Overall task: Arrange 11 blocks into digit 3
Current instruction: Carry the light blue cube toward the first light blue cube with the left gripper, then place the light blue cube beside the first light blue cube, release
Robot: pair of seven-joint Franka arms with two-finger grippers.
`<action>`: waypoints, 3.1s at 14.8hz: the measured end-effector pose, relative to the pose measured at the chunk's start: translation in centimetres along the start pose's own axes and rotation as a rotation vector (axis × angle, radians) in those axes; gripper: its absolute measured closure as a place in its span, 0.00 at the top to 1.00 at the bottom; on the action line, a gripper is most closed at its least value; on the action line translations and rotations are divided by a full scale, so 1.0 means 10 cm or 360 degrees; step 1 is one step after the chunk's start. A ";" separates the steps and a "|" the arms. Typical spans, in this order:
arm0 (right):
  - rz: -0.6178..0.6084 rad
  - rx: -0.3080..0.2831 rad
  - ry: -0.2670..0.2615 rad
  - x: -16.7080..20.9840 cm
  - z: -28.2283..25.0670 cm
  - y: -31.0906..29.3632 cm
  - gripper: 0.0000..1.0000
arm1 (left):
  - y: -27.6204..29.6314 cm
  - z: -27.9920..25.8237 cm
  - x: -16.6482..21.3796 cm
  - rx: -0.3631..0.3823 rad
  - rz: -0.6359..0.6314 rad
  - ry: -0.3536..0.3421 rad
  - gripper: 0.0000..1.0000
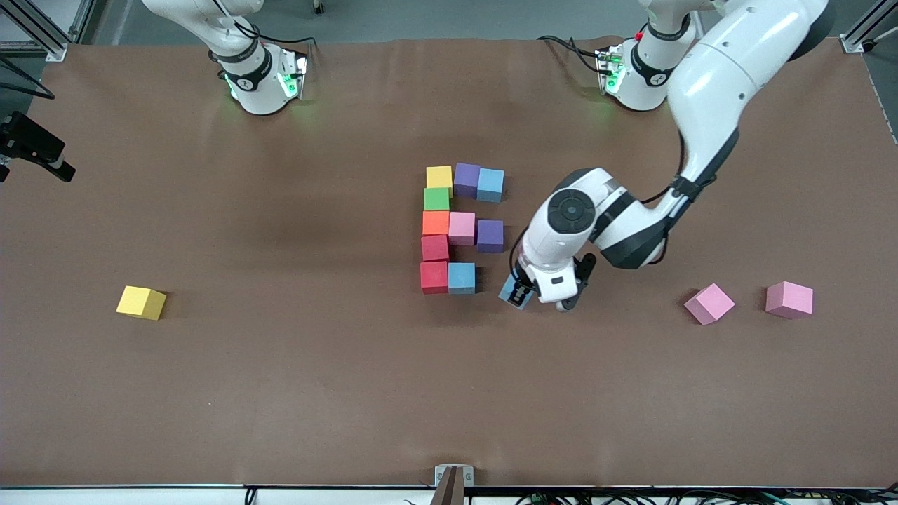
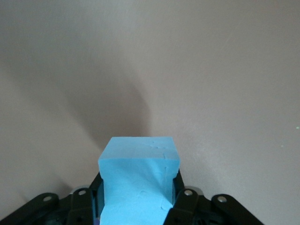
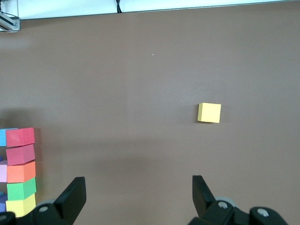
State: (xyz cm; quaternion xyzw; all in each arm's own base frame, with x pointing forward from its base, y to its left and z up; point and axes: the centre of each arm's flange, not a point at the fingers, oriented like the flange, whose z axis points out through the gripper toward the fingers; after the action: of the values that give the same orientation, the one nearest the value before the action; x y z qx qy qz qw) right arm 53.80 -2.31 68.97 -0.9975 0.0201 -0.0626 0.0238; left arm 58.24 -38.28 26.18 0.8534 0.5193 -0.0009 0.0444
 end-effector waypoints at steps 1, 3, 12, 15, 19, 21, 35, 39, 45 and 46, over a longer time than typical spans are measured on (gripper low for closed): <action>0.0000 0.0000 0.0000 0.00 0.00 0.00 1.00 | 0.01 0.09 -0.05 0.0012 -0.0066 0.0033 0.56; 0.0000 0.0000 0.0000 0.00 0.00 0.00 1.00 | 0.01 0.22 -0.16 0.0024 -0.0149 0.0076 0.56; 0.0000 0.0000 0.0000 0.00 0.00 0.00 1.00 | -0.02 0.31 -0.42 0.0056 -0.0780 0.0051 0.56; 0.0000 0.0000 0.0000 0.00 0.00 0.00 1.00 | -0.06 0.35 -0.55 0.0065 -0.0861 0.0059 0.56; 0.0000 0.0000 0.0000 0.00 0.00 0.00 1.00 | -0.08 0.39 -0.61 0.0068 -0.0852 0.0077 0.56; 0.0000 0.0000 -0.0004 0.01 0.01 0.00 1.00 | -0.09 0.42 -0.60 0.0070 -0.0848 0.0084 0.56; 0.0000 -0.0001 -0.0008 0.01 0.03 0.00 1.00 | -0.14 0.55 -0.77 0.0060 -0.0676 0.0130 0.56; 0.0000 -0.0001 -0.0009 0.01 0.03 0.00 1.00 | -0.10 0.55 -0.72 0.0049 -0.0687 0.0133 0.56; 0.0000 -0.0001 -0.0009 0.02 0.03 0.00 1.00 | -0.07 0.55 -0.71 0.0043 -0.0694 0.0129 0.56; 0.0000 -0.0001 -0.0009 0.02 0.03 0.00 1.00 | -0.07 0.55 -0.71 0.0041 -0.0694 0.0129 0.56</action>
State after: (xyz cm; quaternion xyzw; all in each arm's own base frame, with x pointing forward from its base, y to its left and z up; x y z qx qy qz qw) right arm 53.99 -2.29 68.68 -0.9977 0.0201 -0.0598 0.0237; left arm 54.60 -44.68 21.00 0.7209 0.6928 0.0173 0.0111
